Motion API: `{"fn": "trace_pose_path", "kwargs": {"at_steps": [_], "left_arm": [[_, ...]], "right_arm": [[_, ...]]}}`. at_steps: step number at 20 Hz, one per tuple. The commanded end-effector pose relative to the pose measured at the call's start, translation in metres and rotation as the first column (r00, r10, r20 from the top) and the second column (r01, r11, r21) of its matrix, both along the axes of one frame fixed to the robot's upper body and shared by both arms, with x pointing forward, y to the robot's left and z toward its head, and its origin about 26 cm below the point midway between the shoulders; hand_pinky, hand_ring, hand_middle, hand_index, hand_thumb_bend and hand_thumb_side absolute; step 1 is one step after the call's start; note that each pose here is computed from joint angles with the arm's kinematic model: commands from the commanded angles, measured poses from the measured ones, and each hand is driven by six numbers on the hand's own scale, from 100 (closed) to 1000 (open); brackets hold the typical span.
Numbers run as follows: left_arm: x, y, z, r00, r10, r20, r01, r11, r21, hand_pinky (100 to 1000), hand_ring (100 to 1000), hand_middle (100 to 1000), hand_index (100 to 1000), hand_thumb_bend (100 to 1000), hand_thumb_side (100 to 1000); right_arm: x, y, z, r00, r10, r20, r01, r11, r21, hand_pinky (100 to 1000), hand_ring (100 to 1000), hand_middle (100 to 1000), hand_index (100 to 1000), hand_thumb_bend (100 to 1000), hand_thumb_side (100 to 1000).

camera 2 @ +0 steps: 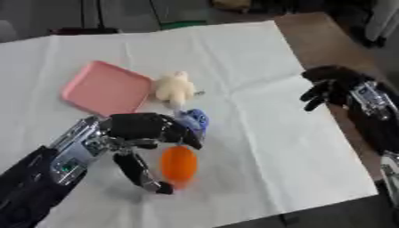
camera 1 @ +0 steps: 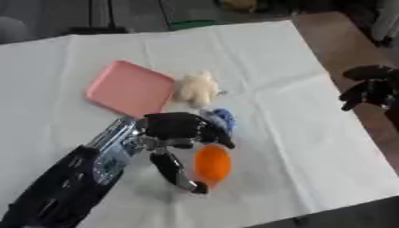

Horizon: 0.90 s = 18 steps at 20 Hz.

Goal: Pick up objects on the table and place them in the box.

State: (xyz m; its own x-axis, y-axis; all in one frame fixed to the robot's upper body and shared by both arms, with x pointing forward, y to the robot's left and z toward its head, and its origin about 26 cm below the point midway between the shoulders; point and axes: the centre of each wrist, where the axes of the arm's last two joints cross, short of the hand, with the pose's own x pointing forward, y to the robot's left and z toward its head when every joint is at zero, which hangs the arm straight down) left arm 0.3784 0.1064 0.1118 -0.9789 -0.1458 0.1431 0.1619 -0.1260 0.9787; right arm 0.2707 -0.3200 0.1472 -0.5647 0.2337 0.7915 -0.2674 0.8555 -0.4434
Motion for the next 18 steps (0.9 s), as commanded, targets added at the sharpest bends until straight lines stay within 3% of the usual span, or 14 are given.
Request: {"fn": "trace_pose_path", "kwargs": {"at_steps": [1,2,3,12,15,18], "left_arm": [[0.002,-0.001,0.008,0.986,-0.153,0.06,0.146,0.983,0.11,733,697,741,885,380,325],[0.002,-0.001,0.008,0.988,-0.142,0.06,0.136,0.986,0.092,733,697,741,885,380,325],[0.002,-0.001,0.007,0.989,-0.132,0.06,0.127,0.989,0.076,715,675,709,863,310,293],[0.005,0.006,0.004,0.998,-0.041,0.038,0.042,0.999,-0.032,696,652,655,835,238,272],[0.009,0.023,0.018,0.998,0.031,0.046,-0.027,0.995,-0.094,702,661,666,844,249,239],[0.015,0.058,0.046,0.982,0.173,0.075,-0.158,0.971,-0.177,708,668,681,853,293,206]], "right_arm": [[-0.001,-0.002,0.008,1.0,0.004,0.025,-0.004,1.0,-0.021,536,622,759,754,100,967],[-0.001,-0.002,0.008,1.0,0.004,0.025,-0.003,1.0,-0.021,536,622,759,754,100,967],[-0.001,-0.002,0.008,1.0,0.004,0.025,-0.003,1.0,-0.021,536,621,759,754,100,967],[-0.001,-0.002,0.008,1.0,0.001,0.026,0.0,1.0,-0.019,536,621,759,754,100,967],[-0.001,-0.003,0.008,1.0,-0.005,0.026,0.006,1.0,-0.018,536,621,759,754,100,967],[-0.001,-0.004,0.007,1.0,-0.009,0.024,0.01,1.0,-0.02,536,621,759,754,100,966]]}}
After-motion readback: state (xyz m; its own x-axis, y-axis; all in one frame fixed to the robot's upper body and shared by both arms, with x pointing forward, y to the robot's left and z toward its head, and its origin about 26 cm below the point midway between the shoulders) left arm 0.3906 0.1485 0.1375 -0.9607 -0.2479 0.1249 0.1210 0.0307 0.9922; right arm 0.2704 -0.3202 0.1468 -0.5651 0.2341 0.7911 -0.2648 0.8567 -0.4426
